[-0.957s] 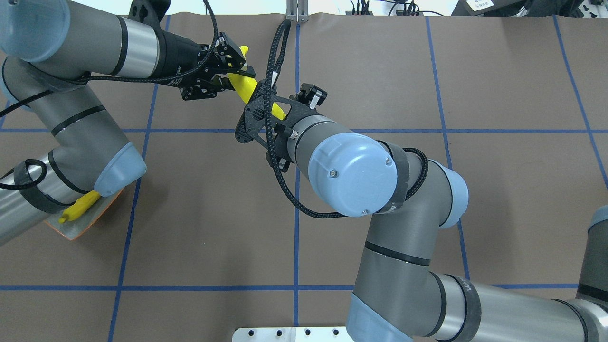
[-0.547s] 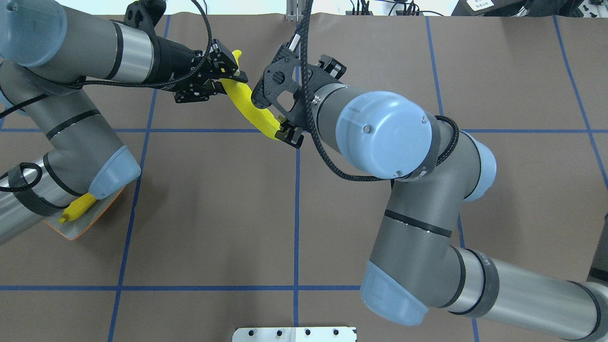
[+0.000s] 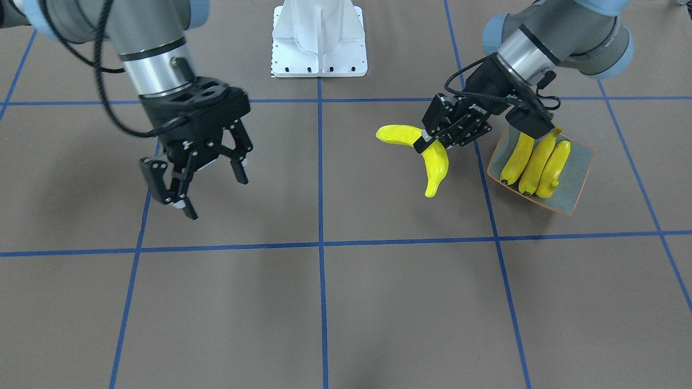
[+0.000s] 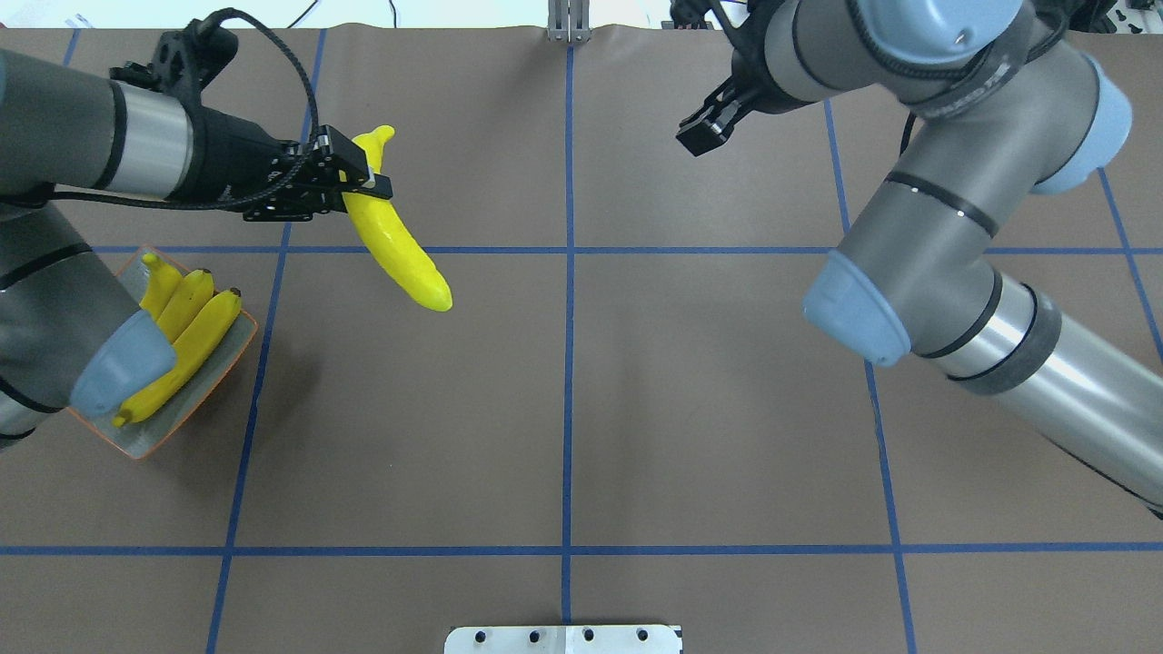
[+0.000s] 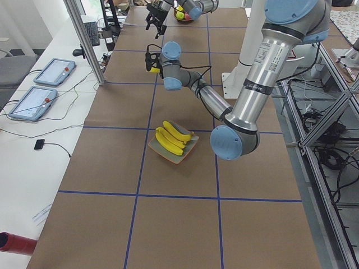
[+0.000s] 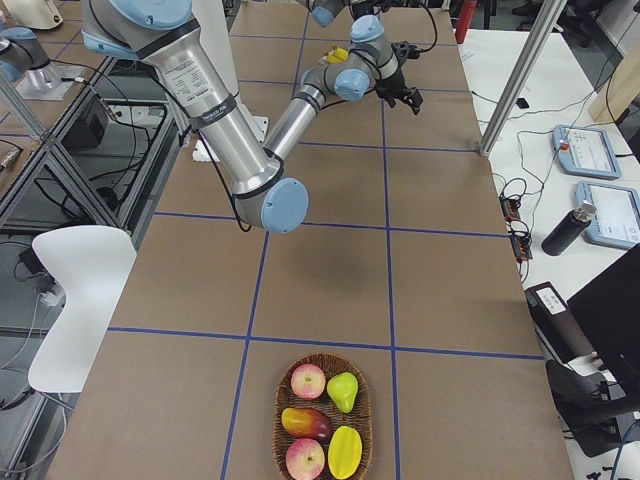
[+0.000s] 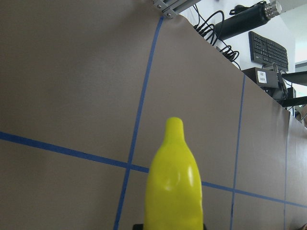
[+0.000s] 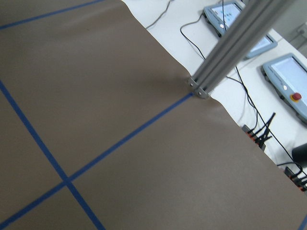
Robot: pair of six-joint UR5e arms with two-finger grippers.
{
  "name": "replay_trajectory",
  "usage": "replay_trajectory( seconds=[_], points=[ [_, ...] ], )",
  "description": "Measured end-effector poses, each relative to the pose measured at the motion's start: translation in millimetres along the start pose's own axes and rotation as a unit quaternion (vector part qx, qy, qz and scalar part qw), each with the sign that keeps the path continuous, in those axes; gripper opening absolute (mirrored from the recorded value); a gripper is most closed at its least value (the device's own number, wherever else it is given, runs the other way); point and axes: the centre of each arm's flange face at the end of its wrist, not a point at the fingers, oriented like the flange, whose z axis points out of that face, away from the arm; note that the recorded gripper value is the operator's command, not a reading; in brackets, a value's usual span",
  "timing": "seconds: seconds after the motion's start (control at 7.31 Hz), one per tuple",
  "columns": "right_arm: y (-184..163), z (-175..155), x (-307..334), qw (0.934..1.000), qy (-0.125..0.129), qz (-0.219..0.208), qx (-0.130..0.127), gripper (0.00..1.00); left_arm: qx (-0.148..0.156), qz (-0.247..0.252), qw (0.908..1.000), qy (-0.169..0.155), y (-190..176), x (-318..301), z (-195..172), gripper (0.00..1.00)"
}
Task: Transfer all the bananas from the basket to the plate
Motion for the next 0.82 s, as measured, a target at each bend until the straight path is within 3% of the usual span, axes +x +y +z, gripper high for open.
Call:
replay_trajectory(
  seconds=[0.14,0.41,0.55,0.82],
  points=[
    [13,4,37,0.9995,-0.01,0.021,-0.022,0.99,-0.009,0.012,0.9998,-0.012,4,-26,-22,0.0],
    [43,-4,101,0.9955,-0.042,0.067,-0.052,0.99,-0.02,-0.02,0.9982,-0.053,22,-96,-54,0.0],
    [58,-12,135,0.9917,-0.052,0.096,-0.067,0.99,-0.015,-0.063,0.9951,-0.075,25,-127,-67,0.0],
    [83,-27,198,0.9823,-0.058,0.145,-0.103,0.99,0.007,-0.184,0.9784,-0.094,26,-166,-83,0.0]
  ],
)
